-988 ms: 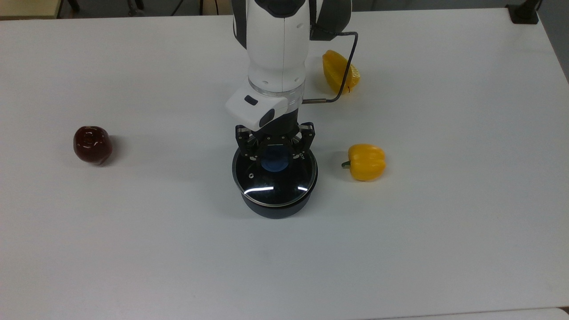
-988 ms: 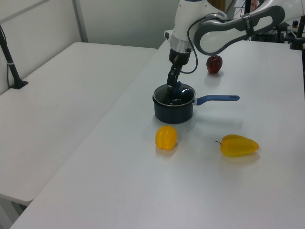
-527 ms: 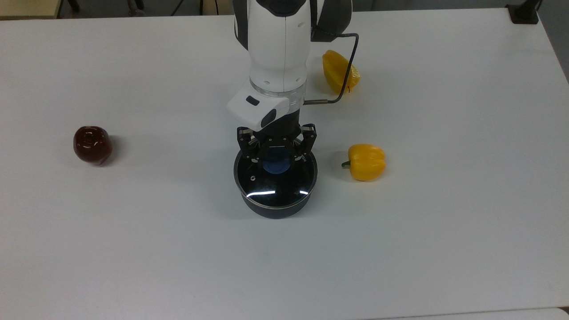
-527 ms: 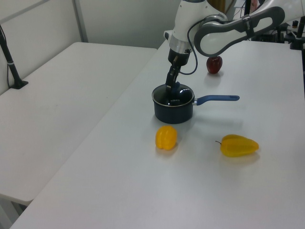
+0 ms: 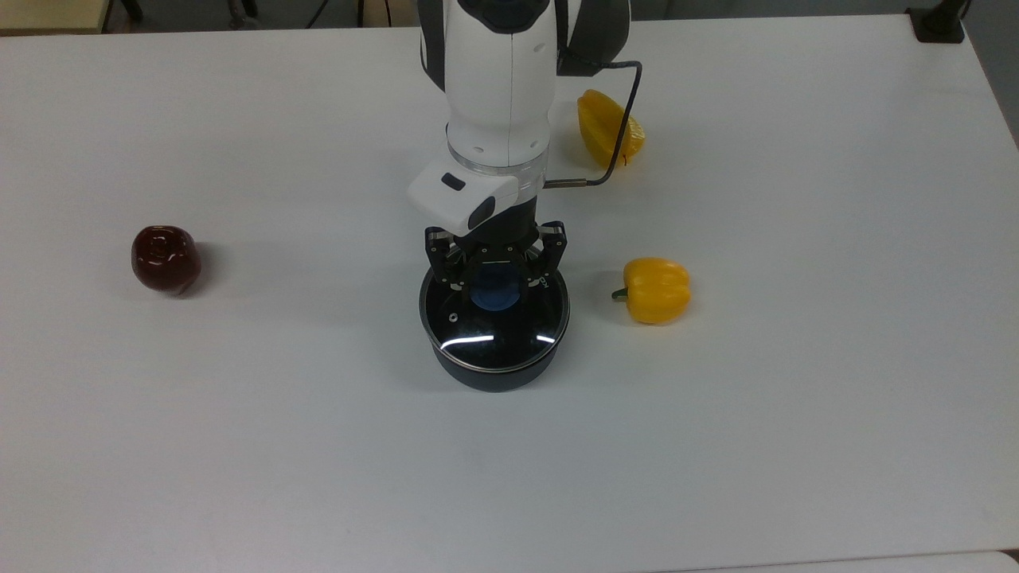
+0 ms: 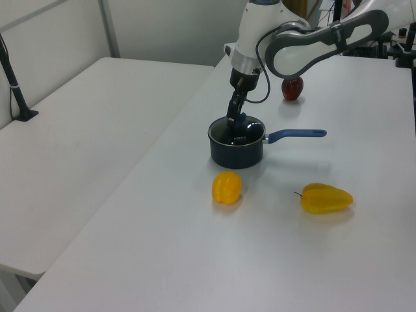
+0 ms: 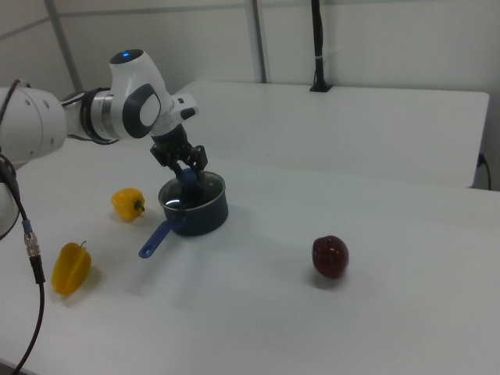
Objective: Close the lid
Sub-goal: 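Open the gripper and raise it away from the lid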
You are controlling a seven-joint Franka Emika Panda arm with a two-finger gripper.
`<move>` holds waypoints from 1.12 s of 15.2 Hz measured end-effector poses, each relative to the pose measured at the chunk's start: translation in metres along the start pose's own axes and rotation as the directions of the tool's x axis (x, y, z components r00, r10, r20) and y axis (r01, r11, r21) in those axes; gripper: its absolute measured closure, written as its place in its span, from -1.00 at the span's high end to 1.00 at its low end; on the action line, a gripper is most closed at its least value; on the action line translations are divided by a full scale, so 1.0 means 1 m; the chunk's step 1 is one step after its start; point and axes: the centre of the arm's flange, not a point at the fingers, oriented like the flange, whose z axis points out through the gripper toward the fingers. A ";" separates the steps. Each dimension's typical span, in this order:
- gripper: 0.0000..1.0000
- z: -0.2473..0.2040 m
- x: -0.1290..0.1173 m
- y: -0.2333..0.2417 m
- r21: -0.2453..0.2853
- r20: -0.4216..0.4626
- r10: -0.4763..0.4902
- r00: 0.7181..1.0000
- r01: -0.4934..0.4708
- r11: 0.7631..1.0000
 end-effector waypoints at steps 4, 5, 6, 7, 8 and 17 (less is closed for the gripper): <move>0.75 -0.002 0.000 0.000 0.000 -0.002 0.020 1.000 -0.020 1.000; 0.96 -0.006 0.000 0.000 -0.001 0.003 0.026 1.000 -0.026 1.000; 1.00 -0.015 -0.002 0.001 -0.006 0.022 0.030 0.999 -0.030 1.000; 1.00 -0.025 -0.006 0.003 -0.011 0.049 0.033 0.998 -0.033 0.999; 1.00 -0.041 -0.010 0.004 -0.019 0.082 0.036 0.996 -0.035 0.999; 1.00 -0.179 -0.090 0.048 -0.092 0.298 0.114 0.948 -0.091 0.992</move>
